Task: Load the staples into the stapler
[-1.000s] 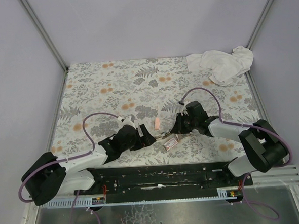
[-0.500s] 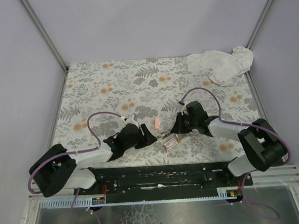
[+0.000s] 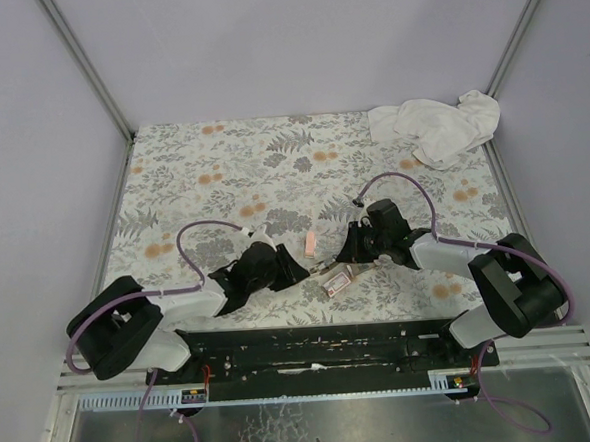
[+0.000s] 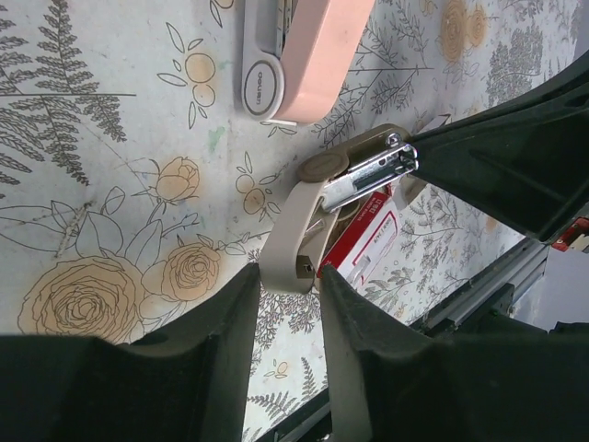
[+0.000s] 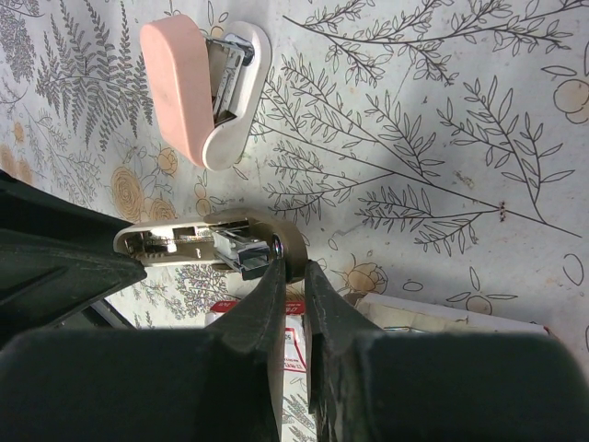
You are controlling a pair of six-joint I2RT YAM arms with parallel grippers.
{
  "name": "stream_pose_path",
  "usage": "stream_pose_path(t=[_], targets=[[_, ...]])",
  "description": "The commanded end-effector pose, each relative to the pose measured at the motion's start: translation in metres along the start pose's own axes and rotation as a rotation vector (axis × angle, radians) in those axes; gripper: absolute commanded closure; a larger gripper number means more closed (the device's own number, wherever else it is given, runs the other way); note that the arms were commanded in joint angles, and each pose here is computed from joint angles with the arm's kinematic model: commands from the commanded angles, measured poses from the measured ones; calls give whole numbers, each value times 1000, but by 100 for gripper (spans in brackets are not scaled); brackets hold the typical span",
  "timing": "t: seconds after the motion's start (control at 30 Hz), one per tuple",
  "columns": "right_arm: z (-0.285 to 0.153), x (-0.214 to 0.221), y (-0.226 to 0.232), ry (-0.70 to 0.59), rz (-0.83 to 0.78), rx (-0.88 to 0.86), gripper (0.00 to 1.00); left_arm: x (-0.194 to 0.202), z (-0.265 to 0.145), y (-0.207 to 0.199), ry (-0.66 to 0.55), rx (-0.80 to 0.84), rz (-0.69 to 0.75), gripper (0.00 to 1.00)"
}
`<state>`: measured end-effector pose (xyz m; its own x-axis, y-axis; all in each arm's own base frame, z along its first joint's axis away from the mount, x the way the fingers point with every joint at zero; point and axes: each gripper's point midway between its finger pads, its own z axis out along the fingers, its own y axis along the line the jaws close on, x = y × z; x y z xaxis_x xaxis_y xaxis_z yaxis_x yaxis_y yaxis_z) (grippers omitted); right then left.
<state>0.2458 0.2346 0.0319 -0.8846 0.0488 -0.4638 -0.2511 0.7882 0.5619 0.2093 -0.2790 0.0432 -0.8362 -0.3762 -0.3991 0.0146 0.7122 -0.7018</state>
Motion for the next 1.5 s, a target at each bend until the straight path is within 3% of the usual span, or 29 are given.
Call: stream_pose_path(t=[0.0,0.2,0.43,0.7,0.93,1.13,1.47], targets=[[1,-6,4,-8,-11,-11,100,-13,4,-27,-28,91,-24,71],[-2,-10,5,-18,-13,-6,98,-17,3,-26,-31,70,-28,86],[-14,-21,7,-54,-16,10,78,-33,-11,-21,-36,37,-25,100],[-33,-35,13,-96,-2,-12,59,-46,-36,-9,64,-31,94,100],[-58,-40,-1,-106,-40,120,45,-50,-46,-16,249,-71,347,100],[-82,-40,-32,-72,-81,345,43,-51,-42,-17,407,-70,541,100],[-63,-28,-10,-21,-120,318,47,-48,-23,3,511,-57,734,100]])
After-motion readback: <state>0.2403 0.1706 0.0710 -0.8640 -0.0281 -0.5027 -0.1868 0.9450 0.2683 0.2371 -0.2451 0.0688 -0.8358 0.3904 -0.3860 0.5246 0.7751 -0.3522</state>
